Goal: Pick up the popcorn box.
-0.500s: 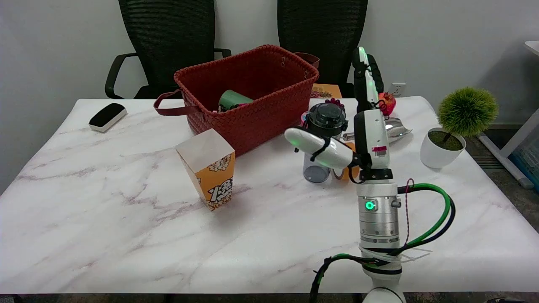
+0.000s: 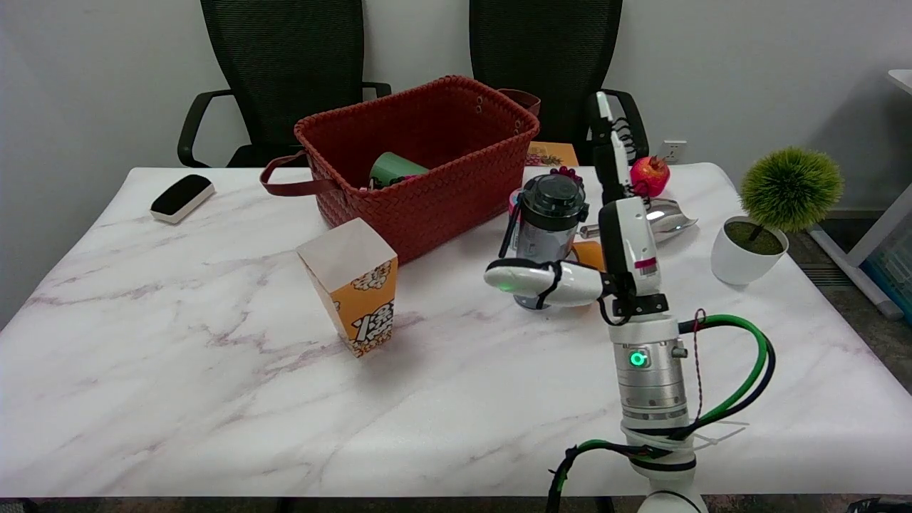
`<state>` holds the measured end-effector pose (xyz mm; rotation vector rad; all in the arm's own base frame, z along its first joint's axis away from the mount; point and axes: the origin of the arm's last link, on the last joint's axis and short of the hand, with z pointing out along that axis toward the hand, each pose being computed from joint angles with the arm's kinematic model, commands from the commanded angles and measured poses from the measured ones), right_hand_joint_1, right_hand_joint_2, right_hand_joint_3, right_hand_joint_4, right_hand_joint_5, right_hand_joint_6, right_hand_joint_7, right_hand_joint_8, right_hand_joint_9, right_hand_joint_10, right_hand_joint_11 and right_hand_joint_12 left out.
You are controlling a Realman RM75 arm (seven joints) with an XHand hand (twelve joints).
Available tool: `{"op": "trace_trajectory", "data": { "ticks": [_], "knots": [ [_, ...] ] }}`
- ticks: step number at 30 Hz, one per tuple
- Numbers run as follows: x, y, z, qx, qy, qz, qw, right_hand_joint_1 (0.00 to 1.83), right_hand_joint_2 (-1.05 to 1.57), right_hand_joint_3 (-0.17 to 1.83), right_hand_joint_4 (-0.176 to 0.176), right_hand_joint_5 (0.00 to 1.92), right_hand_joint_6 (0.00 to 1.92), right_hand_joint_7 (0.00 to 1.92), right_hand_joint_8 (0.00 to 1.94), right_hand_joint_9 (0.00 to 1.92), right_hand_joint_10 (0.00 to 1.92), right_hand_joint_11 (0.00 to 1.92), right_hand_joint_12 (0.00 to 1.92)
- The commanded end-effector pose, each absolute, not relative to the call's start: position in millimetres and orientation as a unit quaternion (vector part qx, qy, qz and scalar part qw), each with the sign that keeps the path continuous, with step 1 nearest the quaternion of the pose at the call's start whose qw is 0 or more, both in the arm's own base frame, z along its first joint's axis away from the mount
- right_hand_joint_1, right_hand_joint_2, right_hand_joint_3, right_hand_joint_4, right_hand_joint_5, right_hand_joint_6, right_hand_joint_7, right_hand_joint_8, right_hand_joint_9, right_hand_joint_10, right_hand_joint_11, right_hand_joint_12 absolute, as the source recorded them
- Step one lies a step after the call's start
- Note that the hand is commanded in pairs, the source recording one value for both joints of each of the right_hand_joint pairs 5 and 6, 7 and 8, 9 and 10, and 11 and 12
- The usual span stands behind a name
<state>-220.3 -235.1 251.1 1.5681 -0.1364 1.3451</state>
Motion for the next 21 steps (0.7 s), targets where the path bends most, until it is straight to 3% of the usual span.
{"op": "trace_trajectory", "data": {
  "ticks": [1,7,21],
  "knots": [
    [-221,-229,213,0.7,-0.12,0.532,0.461,0.66,0.35,-0.17,0.0,0.0,0.0,0.0,0.0,0.0,0.0,0.0,0.0],
    [-219,-231,187,0.7,-0.133,0.537,0.452,0.73,0.23,-0.17,0.0,0.0,0.0,0.0,0.0,0.0,0.0,0.0,0.0],
    [-261,-269,146,0.675,-0.211,0.489,0.511,0.84,0.17,-0.12,0.0,0.0,0.0,0.0,0.0,0.0,0.0,0.0,0.0]
  ]
}}
